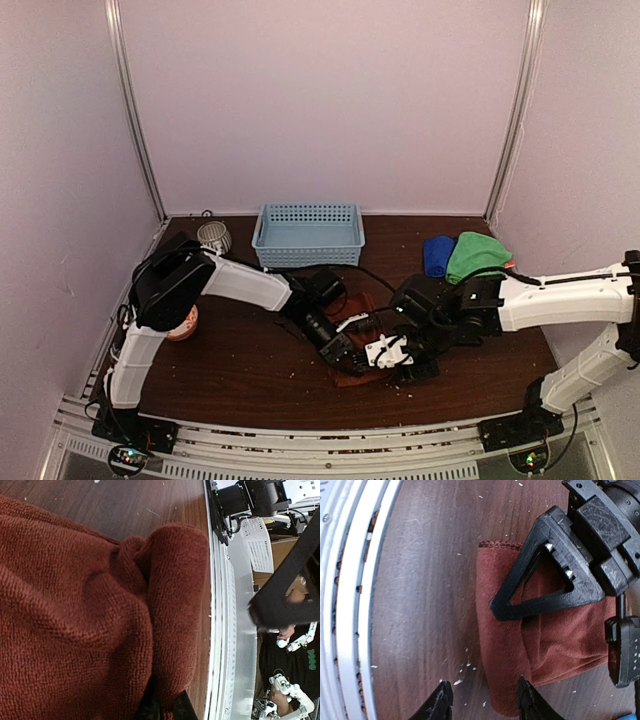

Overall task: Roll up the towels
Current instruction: Roll the towel at the center of the board.

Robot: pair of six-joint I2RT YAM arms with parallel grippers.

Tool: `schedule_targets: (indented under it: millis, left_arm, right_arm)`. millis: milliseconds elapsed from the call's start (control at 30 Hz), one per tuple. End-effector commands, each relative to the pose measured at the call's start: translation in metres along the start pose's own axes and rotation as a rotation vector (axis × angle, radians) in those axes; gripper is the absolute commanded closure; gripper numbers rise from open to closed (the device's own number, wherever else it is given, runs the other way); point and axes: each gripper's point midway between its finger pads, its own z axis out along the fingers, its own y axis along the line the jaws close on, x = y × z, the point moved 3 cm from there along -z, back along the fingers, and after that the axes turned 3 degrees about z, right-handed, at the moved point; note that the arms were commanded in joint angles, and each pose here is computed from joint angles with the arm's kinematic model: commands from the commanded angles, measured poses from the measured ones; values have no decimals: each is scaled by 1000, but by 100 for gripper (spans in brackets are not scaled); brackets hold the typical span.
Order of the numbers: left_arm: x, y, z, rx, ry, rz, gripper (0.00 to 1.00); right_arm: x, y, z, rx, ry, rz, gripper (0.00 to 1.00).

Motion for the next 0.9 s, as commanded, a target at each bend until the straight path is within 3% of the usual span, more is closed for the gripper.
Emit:
schedule_targets:
  millis: [0,267,467,600,733,867]
  left_arm:
    - [14,14,6,-10,18,-56,100]
    - [14,18,6,-46,22,-55,96]
    - [7,14,-5,-112,17,-15,94]
    - [-11,3,-37,-337,-42,76,72]
    - [-24,-17,-73,-505,-142,135,56]
    - [-22,-30,-103,-646,-226,151,53]
  right_arm:
    - [-13,-22,17,139,-29,-39,55]
    - [2,-8,55,56,32,-65,59]
    - [5,1,65,-22,63,-54,93]
    - [3,20,57,-165,60,-32,99]
    - [1,40,49,-322,69,33,100]
    - [0,45,48,-472,75,131,99]
